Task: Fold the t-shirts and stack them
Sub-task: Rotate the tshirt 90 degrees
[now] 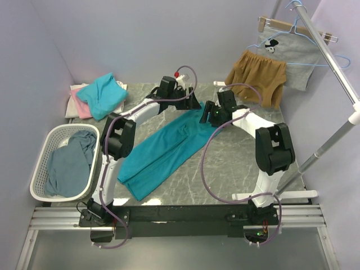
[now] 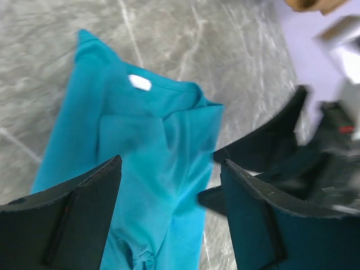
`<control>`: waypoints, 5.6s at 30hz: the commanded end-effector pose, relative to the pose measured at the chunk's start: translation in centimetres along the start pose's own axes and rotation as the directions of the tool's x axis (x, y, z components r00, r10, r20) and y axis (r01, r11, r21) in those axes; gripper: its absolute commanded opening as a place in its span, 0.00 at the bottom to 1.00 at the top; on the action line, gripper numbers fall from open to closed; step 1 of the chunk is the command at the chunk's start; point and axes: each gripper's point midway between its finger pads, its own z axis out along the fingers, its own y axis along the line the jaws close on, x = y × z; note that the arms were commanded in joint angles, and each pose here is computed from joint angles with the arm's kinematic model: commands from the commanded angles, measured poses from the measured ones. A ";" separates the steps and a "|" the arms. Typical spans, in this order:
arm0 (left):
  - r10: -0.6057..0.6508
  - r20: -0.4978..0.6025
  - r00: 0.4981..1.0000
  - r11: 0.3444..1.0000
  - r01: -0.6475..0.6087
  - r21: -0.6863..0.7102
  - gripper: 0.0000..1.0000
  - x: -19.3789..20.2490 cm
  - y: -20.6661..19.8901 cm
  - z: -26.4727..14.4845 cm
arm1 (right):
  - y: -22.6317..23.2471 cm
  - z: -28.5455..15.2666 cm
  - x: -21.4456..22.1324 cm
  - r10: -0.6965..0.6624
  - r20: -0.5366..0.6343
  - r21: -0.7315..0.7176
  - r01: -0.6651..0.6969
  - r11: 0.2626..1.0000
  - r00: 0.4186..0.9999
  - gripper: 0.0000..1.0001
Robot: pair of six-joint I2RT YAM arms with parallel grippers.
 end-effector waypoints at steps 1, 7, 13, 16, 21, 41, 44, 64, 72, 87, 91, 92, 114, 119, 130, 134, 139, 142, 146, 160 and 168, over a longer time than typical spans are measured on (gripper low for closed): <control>0.007 -0.034 0.999 0.995 -0.003 0.099 0.77 1.1 -0.7 1.4 | 0.2 2.3 2.2 0.035 -0.061 -0.037 -0.037 0.999 0.998 0.74; -0.022 -0.080 0.997 0.999 0.026 0.046 0.76 3.1 2.0 2.8 | -2.5 3.4 4.1 0.076 -0.114 0.103 -0.064 0.993 0.991 0.73; -0.020 -0.087 0.996 0.996 0.013 -0.083 0.75 3.9 5.5 3.9 | -5.1 3.1 6.2 0.108 -0.146 0.221 -0.074 0.972 0.983 0.74; -0.006 -0.069 0.998 0.987 -0.005 -0.160 0.76 3.8 7.3 4.0 | -5.8 2.7 6.7 0.113 -0.151 0.252 -0.073 0.965 0.982 0.75; 0.005 -0.026 1.000 0.979 -0.011 -0.205 0.76 2.1 8.9 3.2 | -7.0 2.3 7.0 0.093 -0.158 0.307 -0.041 0.951 0.983 0.75; 0.038 0.062 0.997 0.957 -0.019 -0.290 0.75 -0.4 8.6 0.8 | -4.6 3.5 1.1 0.068 -0.120 0.342 -0.023 0.939 0.990 0.75; 0.010 0.104 0.994 0.945 0.025 -0.327 0.75 -0.6 8.5 -0.4 | -3.7 4.5 -0.6 0.054 -0.126 0.333 -0.009 0.943 0.991 0.75; -0.136 0.274 0.952 0.827 0.261 -0.497 0.75 5.2 6.5 -12.7 | 7.8 4.4 -14.0 -0.132 0.114 -0.217 0.154 0.964 0.985 0.84; -0.097 0.291 0.952 0.784 0.253 -0.567 0.76 4.1 5.7 -15.7 | 7.9 -2.5 -13.4 -0.150 0.223 -0.218 0.199 0.955 0.963 0.86; -0.233 0.307 0.923 0.661 0.382 -0.646 0.75 15.3 7.3 -23.1 | 13.8 -3.7 10.7 -0.355 -0.149 -0.360 0.283 0.889 0.923 0.88; -0.262 0.327 0.908 0.640 0.417 -0.645 0.75 16.9 7.0 -24.6 | 15.0 -3.8 15.7 -0.381 -0.216 -0.393 0.277 0.877 0.899 0.88; -0.273 0.320 0.907 0.629 0.420 -0.654 0.75 17.9 7.2 -25.0 | 15.5 -3.8 16.4 -0.378 -0.221 -0.403 0.269 0.875 0.899 0.88; -0.441 0.182 0.879 0.621 0.445 -0.645 0.73 29.1 3.4 -23.9 | 6.5 -3.7 28.7 -0.293 -0.473 -0.082 0.290 0.954 0.831 0.89; -0.424 0.056 0.904 0.652 0.348 -0.674 0.74 32.1 -0.6 -23.1 | 2.4 -6.0 28.4 -0.244 -0.440 0.061 0.300 0.952 0.864 0.89; -0.184 0.155 0.971 0.717 0.240 -0.655 0.80 23.1 -3.8 -22.1 | 3.3 -11.7 16.6 -0.296 -0.054 0.166 0.301 0.939 0.954 0.93; -0.094 0.279 0.956 0.726 0.258 -0.637 0.82 15.1 -1.5 -22.5 | 1.4 -12.6 7.8 -0.126 0.129 0.150 0.106 0.983 0.984 0.94; 0.008 0.374 0.927 0.754 0.240 -0.611 0.82 5.2 1.8 -21.0 | 0.4 -8.3 2.6 -0.076 0.106 0.153 0.059 0.986 0.991 0.94; 0.010 0.345 0.939 0.747 0.222 -0.627 0.81 2.1 4.9 -17.9 | 1.2 -4.4 0.4 -0.065 0.065 0.127 0.056 0.990 0.996 0.94; -0.070 0.306 0.950 0.772 0.245 -0.586 0.80 0.8 9.1 -13.4 | 2.3 -0.5 -2.8 -0.036 0.063 0.102 0.030 0.994 0.997 0.93; -0.094 0.198 0.976 0.865 0.179 -0.469 0.77 0.8 13.5 -7.4 | 0.2 5.1 -4.1 0.003 -0.017 0.127 -0.001 0.992 1.000 0.93; -0.099 0.148 0.984 0.944 0.140 -0.300 0.73 0.8 12.3 -5.6 | -1.3 6.6 -3.9 0.034 -0.058 0.123 -0.026 0.992 0.998 0.93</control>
